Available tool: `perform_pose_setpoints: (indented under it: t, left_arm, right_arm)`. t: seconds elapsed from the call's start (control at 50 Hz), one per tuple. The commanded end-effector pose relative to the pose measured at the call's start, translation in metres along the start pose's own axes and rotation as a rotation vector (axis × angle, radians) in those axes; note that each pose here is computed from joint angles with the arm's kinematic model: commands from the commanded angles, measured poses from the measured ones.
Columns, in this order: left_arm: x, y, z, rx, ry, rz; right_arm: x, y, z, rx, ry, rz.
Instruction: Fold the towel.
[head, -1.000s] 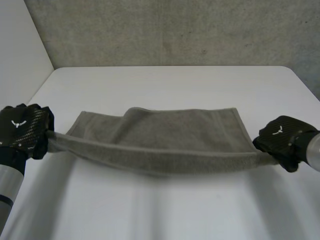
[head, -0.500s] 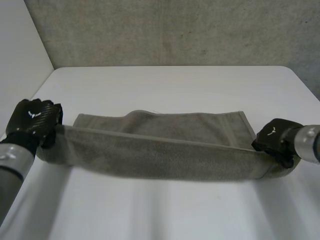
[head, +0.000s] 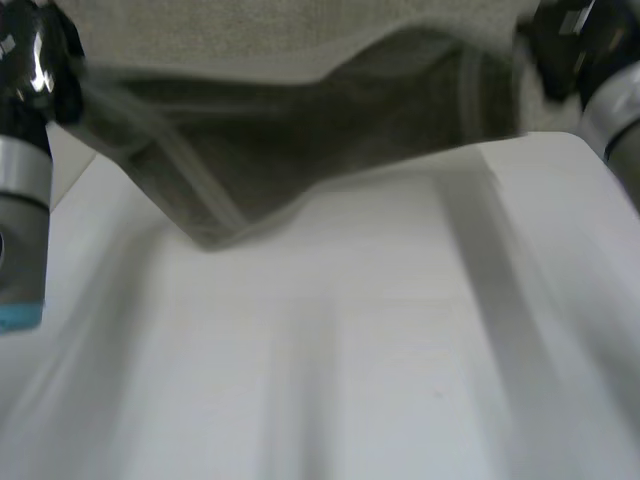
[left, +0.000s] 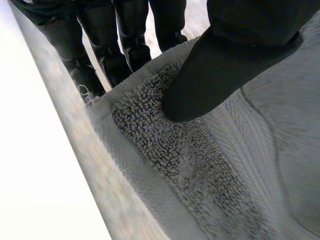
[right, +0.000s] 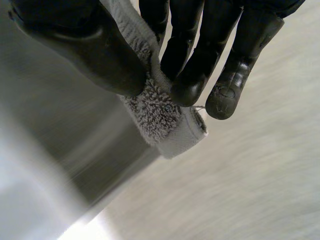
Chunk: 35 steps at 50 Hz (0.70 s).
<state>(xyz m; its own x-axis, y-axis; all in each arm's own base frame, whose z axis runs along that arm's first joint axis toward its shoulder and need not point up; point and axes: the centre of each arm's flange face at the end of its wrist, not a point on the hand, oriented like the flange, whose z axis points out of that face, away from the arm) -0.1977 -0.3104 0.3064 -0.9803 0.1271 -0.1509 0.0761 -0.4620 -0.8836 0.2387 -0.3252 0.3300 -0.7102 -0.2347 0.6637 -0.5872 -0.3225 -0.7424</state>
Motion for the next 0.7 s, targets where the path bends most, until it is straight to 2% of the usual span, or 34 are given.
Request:
perform_pose_setpoints:
  t: [0.02, 0.1, 0.18, 0.22, 0.34, 0.44, 0.54, 0.6, 0.64, 0.66, 0.7]
  left_arm:
    - [0.003, 0.057, -0.054, -0.241, 0.11, 0.015]
    - [0.008, 0.071, -0.081, -0.324, 0.172, 0.006]
    - [0.017, 0.082, -0.117, -0.405, 0.264, -0.009]
    - [0.017, 0.083, -0.125, -0.42, 0.277, -0.003]
    - [0.002, 0.072, -0.135, -0.409, 0.246, 0.059]
    - [-0.003, 0.048, -0.138, -0.39, 0.242, 0.075]
    - [-0.007, 0.015, -0.137, -0.35, 0.228, 0.088]
    - [-0.011, -0.01, -0.13, -0.303, 0.21, 0.095]
    - [-0.014, -0.023, -0.124, -0.273, 0.201, 0.103]
    - [-0.016, -0.033, -0.119, -0.25, 0.19, 0.107]
    - [-0.019, -0.042, -0.112, -0.226, 0.18, 0.113]
  right_arm:
    - [-0.059, 0.053, -0.054, -0.336, -0.415, -0.087]
    - [-0.081, 0.075, -0.08, -0.423, -0.527, -0.102]
    - [-0.082, 0.094, -0.094, -0.491, -0.568, -0.129]
    - [-0.078, 0.106, -0.103, -0.524, -0.578, -0.158]
    - [-0.066, 0.102, -0.106, -0.504, -0.547, -0.167]
    - [-0.048, 0.081, -0.11, -0.447, -0.475, -0.19]
    - [-0.006, 0.046, -0.113, -0.339, -0.294, -0.23]
    - [0.006, 0.032, -0.112, -0.288, -0.244, -0.235]
    - [0.028, 0.006, -0.109, -0.197, -0.148, -0.195]
    - [0.029, 0.006, -0.109, -0.196, -0.148, -0.195]
    - [0.051, -0.018, -0.103, -0.122, -0.064, -0.099]
